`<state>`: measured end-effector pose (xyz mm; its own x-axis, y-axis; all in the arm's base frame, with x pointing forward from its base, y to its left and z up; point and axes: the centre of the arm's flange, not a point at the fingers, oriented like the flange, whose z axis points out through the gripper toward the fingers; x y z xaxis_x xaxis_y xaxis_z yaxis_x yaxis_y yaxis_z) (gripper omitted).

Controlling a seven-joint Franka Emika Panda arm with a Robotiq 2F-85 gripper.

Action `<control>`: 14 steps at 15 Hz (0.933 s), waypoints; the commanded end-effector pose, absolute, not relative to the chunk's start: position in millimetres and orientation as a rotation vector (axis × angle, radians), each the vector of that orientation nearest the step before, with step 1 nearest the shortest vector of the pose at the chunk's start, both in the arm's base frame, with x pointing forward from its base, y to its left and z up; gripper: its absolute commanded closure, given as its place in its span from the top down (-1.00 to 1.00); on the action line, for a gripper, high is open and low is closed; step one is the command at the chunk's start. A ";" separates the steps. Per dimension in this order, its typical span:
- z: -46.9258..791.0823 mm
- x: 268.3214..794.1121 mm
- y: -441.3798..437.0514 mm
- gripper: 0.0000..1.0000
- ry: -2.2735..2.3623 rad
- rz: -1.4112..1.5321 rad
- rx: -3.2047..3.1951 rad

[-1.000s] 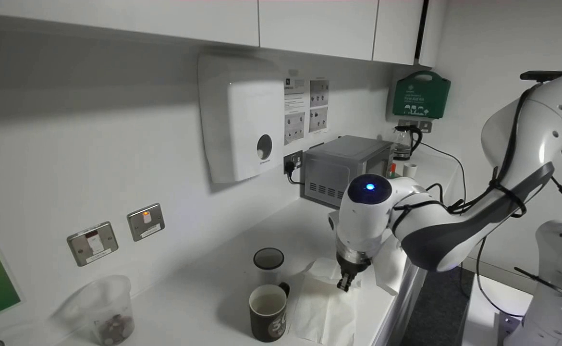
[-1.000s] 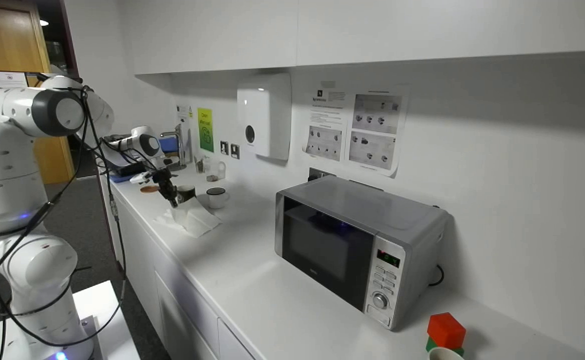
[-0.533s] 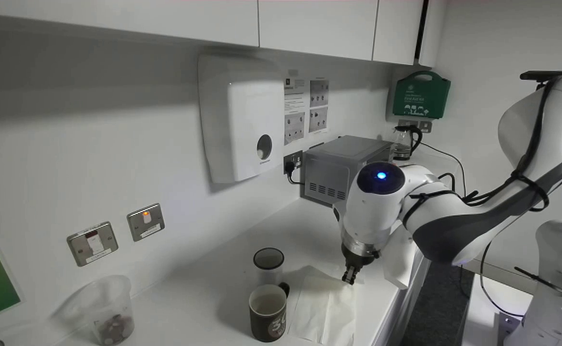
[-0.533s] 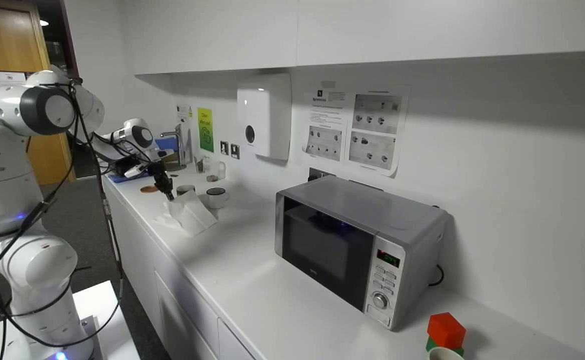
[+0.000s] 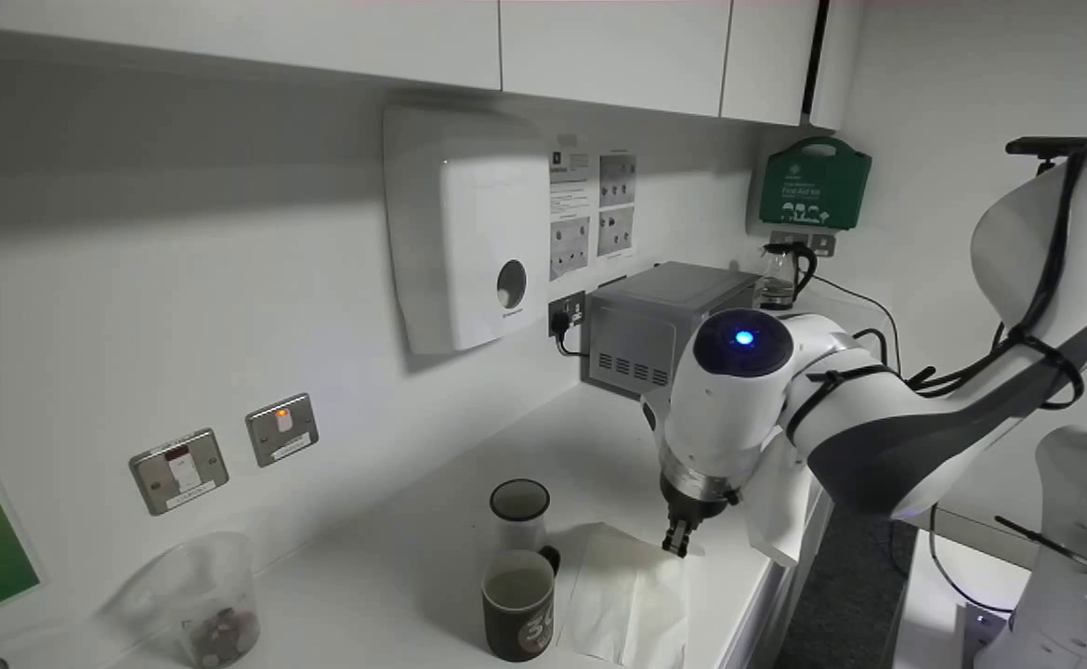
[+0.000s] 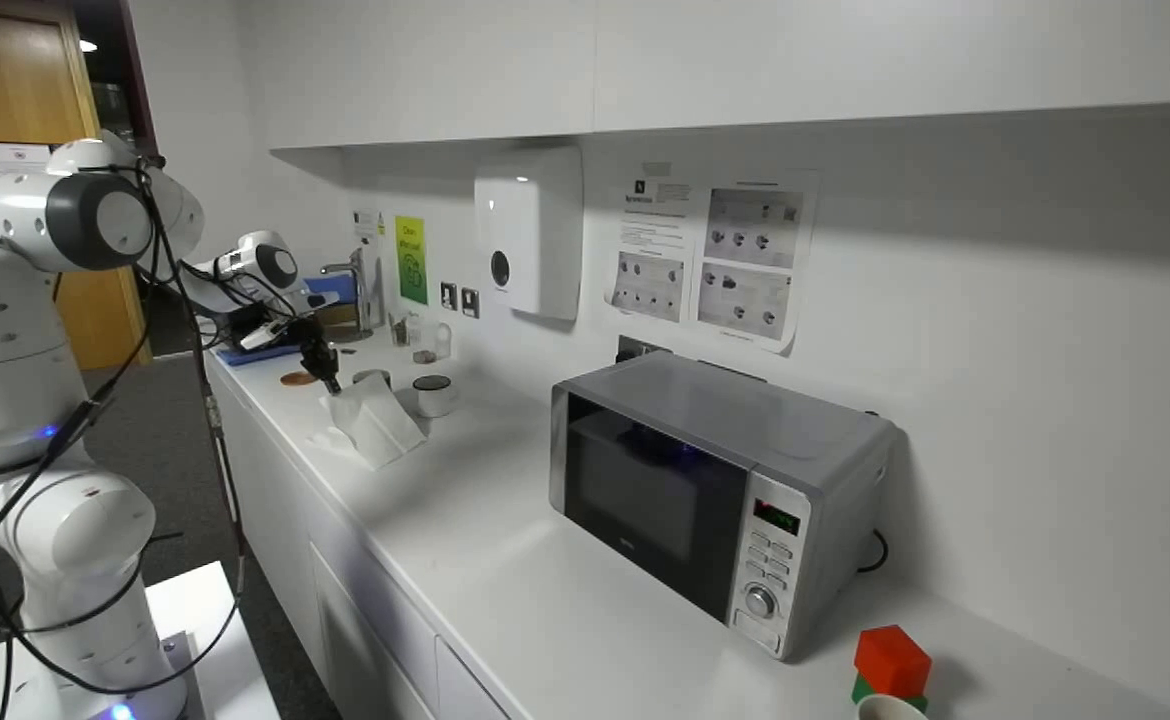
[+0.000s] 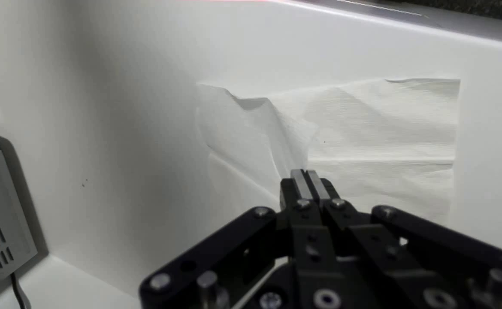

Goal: Take the two cups off the paper towels, the stack the paper towels on the counter

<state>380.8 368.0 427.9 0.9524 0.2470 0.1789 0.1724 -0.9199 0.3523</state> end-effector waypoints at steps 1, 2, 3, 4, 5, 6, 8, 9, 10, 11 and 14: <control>437.7 384.0 386.1 -1.00 0.337 0.316 2.724; 438.6 383.6 389.8 -1.00 0.345 0.314 2.718; 439.0 383.5 393.5 -1.00 0.352 0.312 2.711; 439.7 383.8 396.5 -1.00 0.358 0.310 2.709; 439.5 384.2 398.9 -1.00 0.361 0.306 2.707; 440.5 384.2 402.8 -1.00 0.366 0.303 2.704; 441.0 384.1 410.7 -1.00 0.378 0.301 2.700; 441.4 383.6 415.9 -1.00 0.387 0.300 2.698; 440.5 383.4 420.0 -1.00 0.394 0.297 2.696; 439.9 382.3 423.5 -1.00 0.401 0.292 2.695; 436.8 380.0 431.6 -1.00 0.417 0.276 2.689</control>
<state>376.4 418.1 432.1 0.9384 0.3164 0.1387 0.2432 -0.8902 0.3853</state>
